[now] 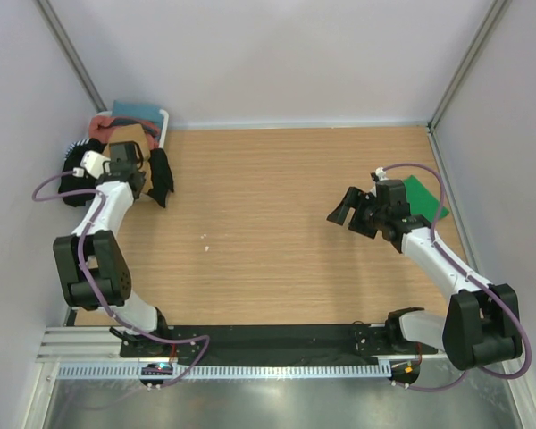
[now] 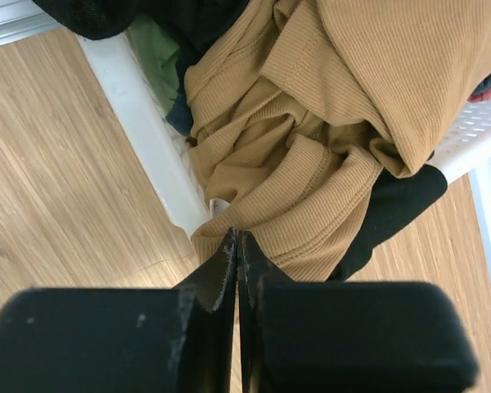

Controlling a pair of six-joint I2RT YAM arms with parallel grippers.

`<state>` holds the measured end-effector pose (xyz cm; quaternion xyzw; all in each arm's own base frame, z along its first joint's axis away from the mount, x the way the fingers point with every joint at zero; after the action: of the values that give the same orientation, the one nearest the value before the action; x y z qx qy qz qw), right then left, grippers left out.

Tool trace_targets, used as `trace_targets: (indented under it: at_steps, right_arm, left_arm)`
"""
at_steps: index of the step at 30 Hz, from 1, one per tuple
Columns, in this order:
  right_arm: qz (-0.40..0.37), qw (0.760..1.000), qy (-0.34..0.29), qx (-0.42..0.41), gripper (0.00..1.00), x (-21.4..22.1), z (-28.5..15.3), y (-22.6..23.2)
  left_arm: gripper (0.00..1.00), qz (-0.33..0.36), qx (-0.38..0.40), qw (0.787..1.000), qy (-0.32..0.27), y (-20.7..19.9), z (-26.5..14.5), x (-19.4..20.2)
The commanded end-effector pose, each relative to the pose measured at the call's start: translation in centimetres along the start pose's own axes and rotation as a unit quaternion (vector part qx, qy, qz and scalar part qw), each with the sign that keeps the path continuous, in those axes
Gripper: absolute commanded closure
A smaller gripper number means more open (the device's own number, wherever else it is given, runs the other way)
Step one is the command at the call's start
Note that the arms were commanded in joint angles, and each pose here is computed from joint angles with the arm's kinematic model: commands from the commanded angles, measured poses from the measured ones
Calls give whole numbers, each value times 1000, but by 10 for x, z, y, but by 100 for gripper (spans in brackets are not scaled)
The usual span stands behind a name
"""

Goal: Fold and stack the tank tops
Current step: Grab the tank top from the pile

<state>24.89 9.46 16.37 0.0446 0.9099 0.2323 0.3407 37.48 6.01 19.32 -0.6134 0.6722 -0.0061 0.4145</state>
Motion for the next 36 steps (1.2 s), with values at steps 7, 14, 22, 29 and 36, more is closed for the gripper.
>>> trace_targets:
  at_steps: [7, 14, 22, 29, 36]
  right_arm:
    - [-17, 999, -35, -18, 18, -17, -10, 12]
    - [-17, 999, -35, -22, 18, -18, -10, 13]
    - [-21, 999, -39, -17, 18, -19, -15, 14]
    - [-24, 999, -37, -12, 18, -19, -14, 13]
    - [-25, 999, -43, -9, 18, -22, -16, 13]
  left_arm:
    - [100, -35, 58, 997, -39, -2, -43, -24]
    - [34, -27, 45, 998, -18, 2, -40, -19]
    - [33, -35, 29, 999, 1, 2, -24, -8]
    - [44, -38, 25, 999, 20, -5, -4, -5]
    - [100, -44, 54, 997, -26, -7, -34, -23]
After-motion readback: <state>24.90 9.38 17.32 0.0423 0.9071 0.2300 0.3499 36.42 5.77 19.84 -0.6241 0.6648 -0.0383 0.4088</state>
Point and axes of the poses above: each gripper's point midway between its finger pads, its own z axis out along the fingers, its own y axis along the line the jaws close on, x = y × z, the point moved 8 cm from there along -z, back along the fingers, and after that the axes turned 10 degrees about -z, right-handed, at the moved point
